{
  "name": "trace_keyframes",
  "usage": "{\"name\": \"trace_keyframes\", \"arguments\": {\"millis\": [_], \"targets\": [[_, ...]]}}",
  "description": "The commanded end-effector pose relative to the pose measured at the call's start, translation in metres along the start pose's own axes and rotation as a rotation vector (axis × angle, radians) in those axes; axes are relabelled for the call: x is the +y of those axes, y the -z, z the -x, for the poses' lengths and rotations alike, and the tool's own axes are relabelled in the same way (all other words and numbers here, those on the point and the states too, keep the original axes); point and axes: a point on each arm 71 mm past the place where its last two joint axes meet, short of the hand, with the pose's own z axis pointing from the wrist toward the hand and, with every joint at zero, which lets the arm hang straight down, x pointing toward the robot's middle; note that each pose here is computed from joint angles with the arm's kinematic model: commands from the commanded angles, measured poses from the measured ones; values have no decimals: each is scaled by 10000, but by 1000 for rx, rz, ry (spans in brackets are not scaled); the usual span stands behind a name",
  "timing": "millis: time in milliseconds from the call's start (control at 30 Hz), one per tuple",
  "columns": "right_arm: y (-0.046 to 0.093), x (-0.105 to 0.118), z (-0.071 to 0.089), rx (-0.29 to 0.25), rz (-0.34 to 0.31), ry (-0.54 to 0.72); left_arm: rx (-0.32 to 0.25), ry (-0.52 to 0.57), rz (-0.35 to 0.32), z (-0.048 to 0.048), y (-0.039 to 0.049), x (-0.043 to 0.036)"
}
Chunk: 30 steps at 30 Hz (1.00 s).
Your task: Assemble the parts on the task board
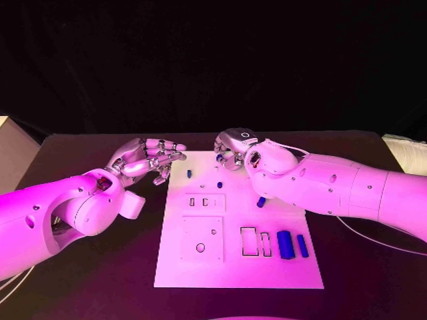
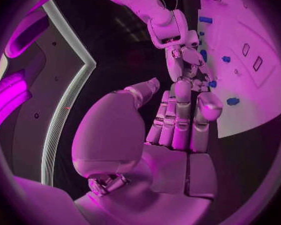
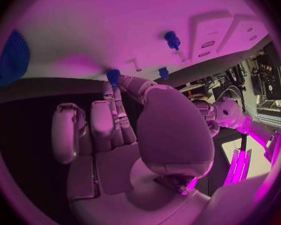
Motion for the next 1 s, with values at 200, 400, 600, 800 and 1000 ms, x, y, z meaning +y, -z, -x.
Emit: {"name": "trace_keyframes", "arguments": {"millis": [200, 400, 600, 800, 1000], "targets": [[96, -56, 47, -41, -2, -15, 18, 7, -4, -6, -4, -11], [259, -184, 135, -93, -18, -57, 10, 4, -3, 22, -3, -4], [496, -453, 311, -148, -49, -203, 5, 2, -4, 38, -5, 0], [644, -802, 455, -102, -69, -316, -2, -1, -3, 69, -7, 9], [718, -1082, 476, -32, -117, -331, -3, -2, -2, 80, -14, 16]]}}
